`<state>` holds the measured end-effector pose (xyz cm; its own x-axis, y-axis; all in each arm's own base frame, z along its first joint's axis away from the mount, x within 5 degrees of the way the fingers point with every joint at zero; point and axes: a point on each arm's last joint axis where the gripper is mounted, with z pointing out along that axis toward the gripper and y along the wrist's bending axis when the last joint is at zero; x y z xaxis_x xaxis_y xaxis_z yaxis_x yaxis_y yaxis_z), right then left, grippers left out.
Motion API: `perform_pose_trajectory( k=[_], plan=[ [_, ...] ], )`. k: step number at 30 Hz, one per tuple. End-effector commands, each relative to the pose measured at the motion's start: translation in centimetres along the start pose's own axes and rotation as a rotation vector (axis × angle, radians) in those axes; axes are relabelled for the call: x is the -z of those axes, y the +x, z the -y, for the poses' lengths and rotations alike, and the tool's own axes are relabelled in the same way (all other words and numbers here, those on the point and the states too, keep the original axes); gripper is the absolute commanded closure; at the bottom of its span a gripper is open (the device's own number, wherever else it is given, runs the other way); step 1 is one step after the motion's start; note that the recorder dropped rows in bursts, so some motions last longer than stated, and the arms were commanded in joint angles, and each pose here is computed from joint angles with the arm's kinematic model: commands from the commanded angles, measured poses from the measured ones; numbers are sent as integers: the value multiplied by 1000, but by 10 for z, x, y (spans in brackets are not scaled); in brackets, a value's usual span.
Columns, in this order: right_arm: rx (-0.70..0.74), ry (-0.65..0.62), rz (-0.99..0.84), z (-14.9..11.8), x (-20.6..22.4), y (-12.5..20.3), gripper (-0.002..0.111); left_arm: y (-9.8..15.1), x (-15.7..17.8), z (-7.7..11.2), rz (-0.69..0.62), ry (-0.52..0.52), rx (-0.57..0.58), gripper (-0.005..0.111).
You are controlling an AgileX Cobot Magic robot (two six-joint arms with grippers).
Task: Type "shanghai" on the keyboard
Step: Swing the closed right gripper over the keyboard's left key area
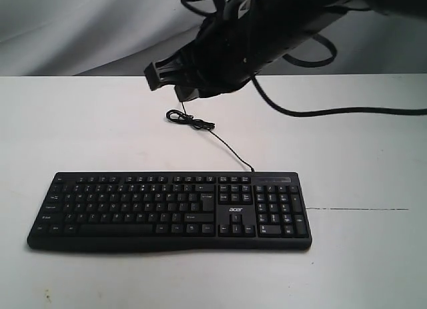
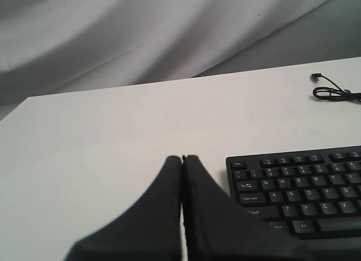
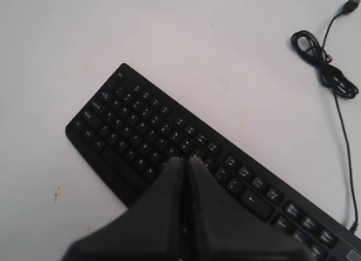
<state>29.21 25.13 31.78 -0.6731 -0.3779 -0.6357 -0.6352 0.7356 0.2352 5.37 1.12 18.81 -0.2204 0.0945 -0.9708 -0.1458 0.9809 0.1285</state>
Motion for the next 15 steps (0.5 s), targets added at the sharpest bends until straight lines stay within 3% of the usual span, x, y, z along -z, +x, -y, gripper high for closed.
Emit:
perform_pose_trajectory(
  k=[1, 15],
  plan=[
    [23, -16, -28, -6, -14, -4, 108, 1, 0, 1, 9, 7, 6, 107],
    [47, -52, -138, -15, -59, -17, 108, 1, 0, 1, 9, 7, 6, 107]
  ],
)
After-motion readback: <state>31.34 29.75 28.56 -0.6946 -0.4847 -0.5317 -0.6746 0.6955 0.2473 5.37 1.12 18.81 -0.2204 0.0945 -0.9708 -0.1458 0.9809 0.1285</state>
